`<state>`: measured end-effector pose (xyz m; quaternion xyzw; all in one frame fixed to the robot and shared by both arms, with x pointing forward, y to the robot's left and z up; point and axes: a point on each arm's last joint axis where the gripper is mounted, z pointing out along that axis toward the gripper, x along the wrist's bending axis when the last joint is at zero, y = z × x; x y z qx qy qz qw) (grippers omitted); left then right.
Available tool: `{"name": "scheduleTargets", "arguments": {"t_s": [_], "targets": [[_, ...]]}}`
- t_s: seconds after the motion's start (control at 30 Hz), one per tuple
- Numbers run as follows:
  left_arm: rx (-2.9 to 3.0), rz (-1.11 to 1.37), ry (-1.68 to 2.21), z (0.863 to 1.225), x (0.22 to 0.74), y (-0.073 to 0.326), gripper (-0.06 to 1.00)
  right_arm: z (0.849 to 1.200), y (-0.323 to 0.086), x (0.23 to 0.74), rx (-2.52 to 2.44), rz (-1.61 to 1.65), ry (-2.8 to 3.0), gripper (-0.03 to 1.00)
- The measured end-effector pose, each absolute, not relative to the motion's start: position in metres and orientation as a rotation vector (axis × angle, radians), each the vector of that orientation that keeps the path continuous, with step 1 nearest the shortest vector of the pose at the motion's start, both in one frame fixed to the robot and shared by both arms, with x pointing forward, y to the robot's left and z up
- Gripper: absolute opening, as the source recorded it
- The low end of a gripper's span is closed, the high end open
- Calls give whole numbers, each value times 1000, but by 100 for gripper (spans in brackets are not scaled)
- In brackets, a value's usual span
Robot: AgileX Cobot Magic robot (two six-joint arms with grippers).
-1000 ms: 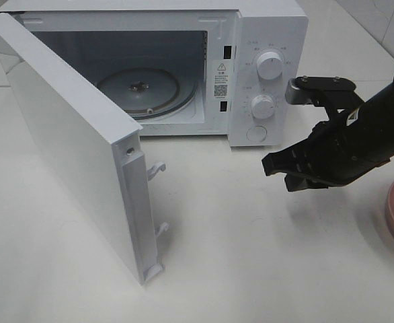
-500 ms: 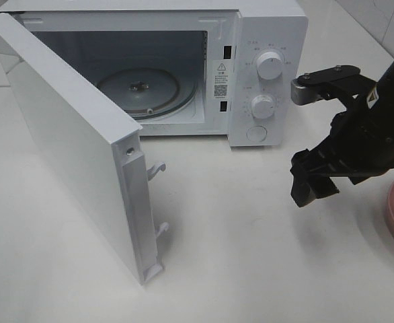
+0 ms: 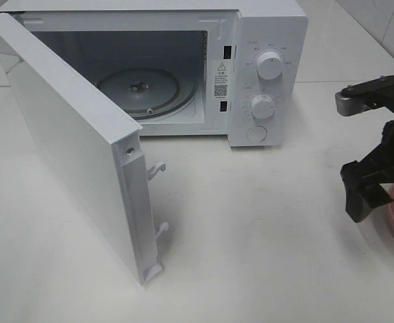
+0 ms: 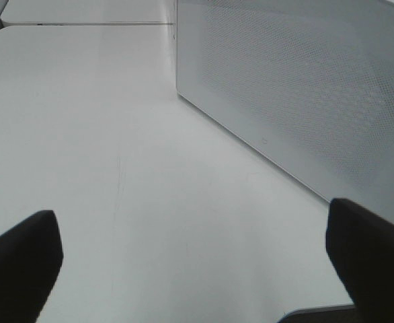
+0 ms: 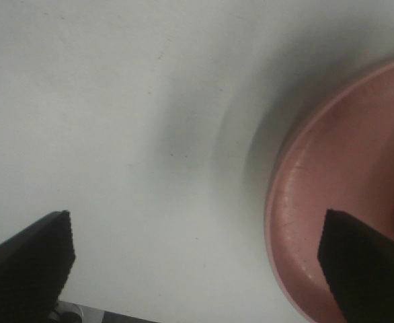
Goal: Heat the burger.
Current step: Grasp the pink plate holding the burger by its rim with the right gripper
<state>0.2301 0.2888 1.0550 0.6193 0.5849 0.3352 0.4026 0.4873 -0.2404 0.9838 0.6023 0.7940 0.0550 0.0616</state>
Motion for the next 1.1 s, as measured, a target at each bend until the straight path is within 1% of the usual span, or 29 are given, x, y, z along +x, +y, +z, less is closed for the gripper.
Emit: {"name": "scheduleTargets", "arguments": {"t_s": [0.07,0.27,0.77,1.1], "targets": [[1565,847,1478,1055,230,289,99,984,-248,489,1836,146,2374,89],[1565,847,1478,1055,230,289,99,974,-258,483,1883,99,2362,84],[1565,847,1478,1055,230,289,99,954,-274,481,1912,122,2293,81],[1565,847,1478,1055,230,289,99,917,-274,497,1966,61,2264,80]]}}
